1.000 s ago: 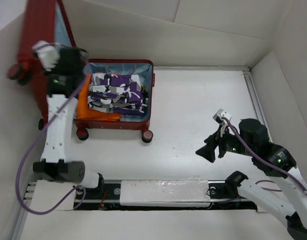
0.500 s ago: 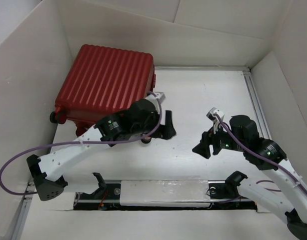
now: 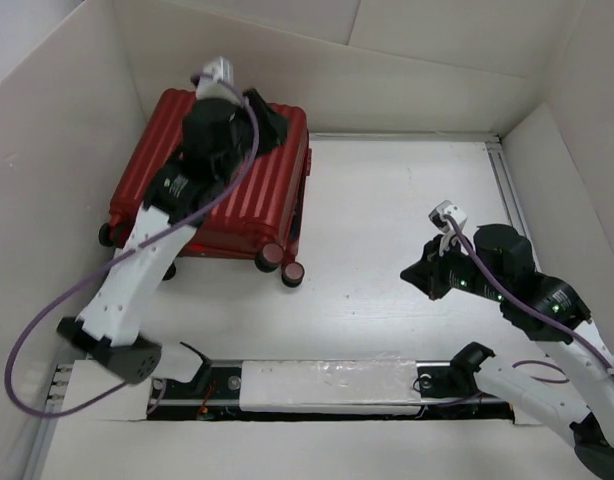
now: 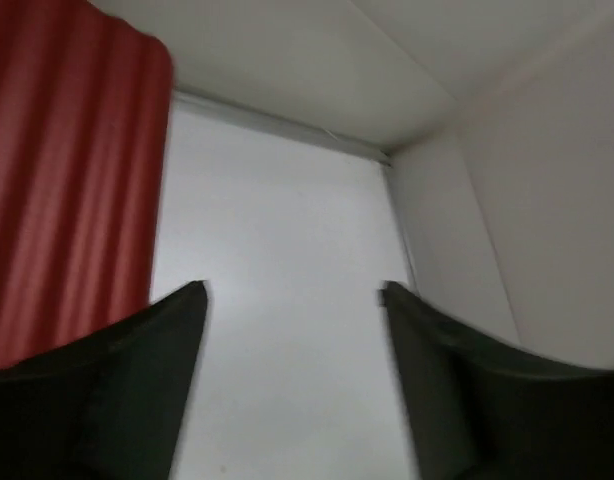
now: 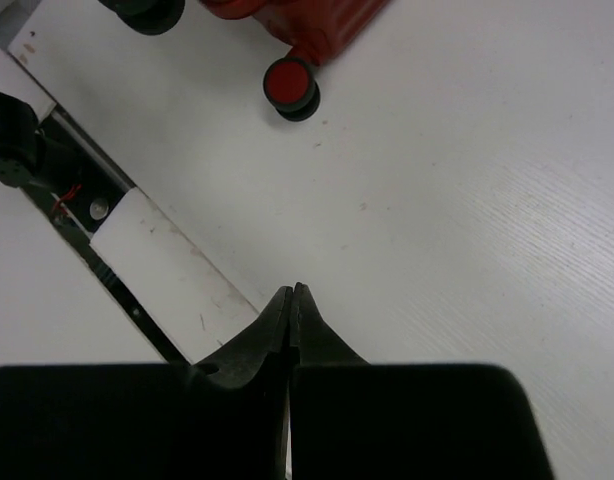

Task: Pack the luggage

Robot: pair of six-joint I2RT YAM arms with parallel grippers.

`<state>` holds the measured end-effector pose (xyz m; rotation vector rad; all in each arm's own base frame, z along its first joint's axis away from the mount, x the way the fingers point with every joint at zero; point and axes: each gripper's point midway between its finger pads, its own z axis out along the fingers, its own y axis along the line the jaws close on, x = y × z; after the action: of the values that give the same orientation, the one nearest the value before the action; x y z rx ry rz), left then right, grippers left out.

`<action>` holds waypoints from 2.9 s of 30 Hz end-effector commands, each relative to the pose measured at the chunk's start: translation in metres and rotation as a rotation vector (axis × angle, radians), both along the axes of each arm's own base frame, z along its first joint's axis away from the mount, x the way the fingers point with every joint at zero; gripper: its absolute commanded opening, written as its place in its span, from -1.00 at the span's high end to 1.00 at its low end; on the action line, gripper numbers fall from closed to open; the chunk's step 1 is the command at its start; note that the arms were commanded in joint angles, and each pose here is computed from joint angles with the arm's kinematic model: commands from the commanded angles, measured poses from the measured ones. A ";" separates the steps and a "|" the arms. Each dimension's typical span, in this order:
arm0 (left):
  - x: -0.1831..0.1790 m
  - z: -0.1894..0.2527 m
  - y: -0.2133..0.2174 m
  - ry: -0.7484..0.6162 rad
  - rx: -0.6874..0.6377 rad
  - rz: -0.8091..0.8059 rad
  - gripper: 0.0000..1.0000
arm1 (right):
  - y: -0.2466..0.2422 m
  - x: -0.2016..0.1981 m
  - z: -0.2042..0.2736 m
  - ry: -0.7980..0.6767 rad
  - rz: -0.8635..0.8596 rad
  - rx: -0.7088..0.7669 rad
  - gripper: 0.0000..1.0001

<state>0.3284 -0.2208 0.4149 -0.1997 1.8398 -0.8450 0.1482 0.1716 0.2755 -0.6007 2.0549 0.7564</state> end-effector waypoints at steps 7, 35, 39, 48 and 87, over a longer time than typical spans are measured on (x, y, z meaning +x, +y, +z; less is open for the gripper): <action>0.114 0.012 0.114 0.167 0.302 0.531 0.44 | -0.007 0.029 0.025 -0.023 -0.128 -0.056 1.00; 0.199 -0.212 0.378 0.563 0.088 0.631 0.74 | 0.112 0.177 0.019 -0.013 -0.160 -0.001 -0.10; 0.193 -0.234 0.297 0.605 0.174 0.438 0.86 | 0.113 0.209 0.028 -0.030 -0.211 0.036 -0.32; 0.085 -0.279 0.170 0.647 0.116 0.184 1.00 | -0.013 0.287 0.023 -0.031 -0.556 0.021 0.30; 0.224 -0.036 0.173 0.144 -0.042 0.251 0.28 | -0.009 0.106 0.057 -0.054 -0.434 0.045 1.00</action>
<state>0.5196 -0.0540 0.4234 -0.4807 1.7694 -0.5994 0.2704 0.1778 0.3985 -0.2474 1.8340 0.6073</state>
